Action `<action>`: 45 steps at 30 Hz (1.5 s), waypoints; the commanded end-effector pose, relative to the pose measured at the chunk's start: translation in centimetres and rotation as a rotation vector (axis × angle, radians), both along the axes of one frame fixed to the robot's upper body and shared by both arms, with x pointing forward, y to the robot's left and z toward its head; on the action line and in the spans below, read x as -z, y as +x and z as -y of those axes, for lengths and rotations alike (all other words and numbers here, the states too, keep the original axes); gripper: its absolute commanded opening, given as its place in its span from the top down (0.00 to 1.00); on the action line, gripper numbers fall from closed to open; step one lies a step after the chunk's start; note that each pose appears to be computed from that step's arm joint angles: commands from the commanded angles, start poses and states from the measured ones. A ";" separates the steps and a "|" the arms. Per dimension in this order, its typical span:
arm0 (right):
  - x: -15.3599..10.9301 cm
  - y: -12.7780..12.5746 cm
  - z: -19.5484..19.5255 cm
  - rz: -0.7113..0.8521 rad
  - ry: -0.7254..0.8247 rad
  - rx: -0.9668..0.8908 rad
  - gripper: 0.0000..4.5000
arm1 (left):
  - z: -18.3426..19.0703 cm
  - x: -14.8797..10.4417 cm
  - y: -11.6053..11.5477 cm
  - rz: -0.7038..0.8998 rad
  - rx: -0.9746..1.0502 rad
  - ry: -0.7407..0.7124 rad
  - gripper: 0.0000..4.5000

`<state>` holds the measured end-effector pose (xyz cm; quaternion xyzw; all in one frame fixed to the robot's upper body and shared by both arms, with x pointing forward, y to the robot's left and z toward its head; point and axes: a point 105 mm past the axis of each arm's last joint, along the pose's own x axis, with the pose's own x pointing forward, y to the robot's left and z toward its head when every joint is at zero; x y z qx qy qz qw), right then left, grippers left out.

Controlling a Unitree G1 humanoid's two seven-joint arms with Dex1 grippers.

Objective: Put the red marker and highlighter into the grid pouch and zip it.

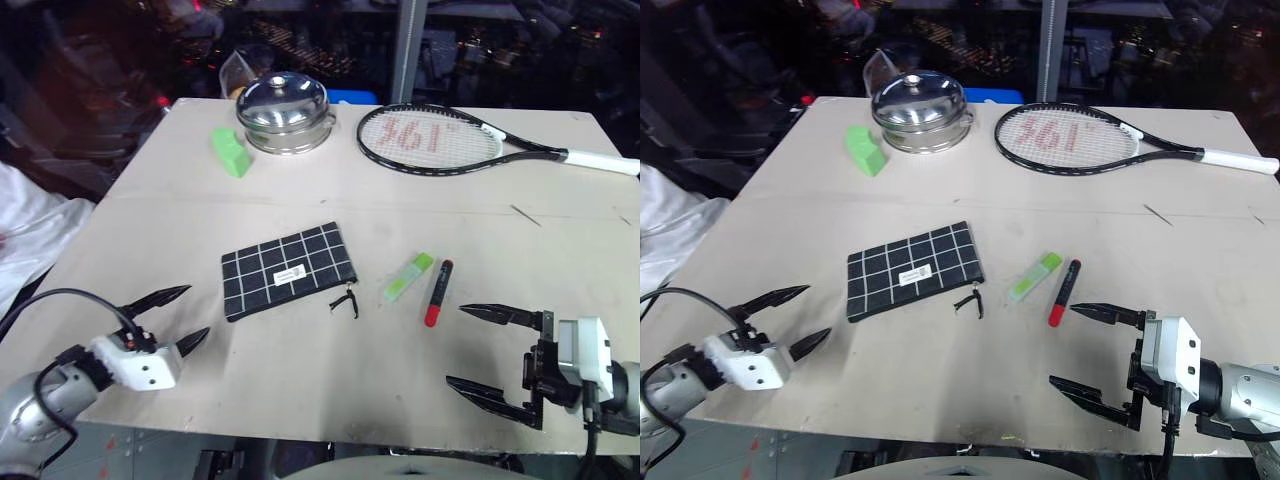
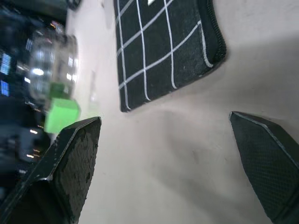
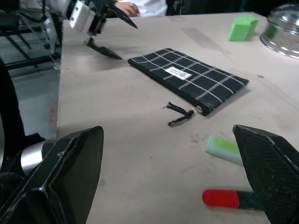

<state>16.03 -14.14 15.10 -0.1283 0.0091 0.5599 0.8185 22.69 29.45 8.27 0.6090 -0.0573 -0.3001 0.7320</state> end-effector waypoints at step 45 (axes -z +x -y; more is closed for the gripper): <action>1.6 11.8 -4.0 -0.462 0.241 0.537 0.00 | 13.9 -4.9 6.4 -0.411 0.194 -0.640 0.99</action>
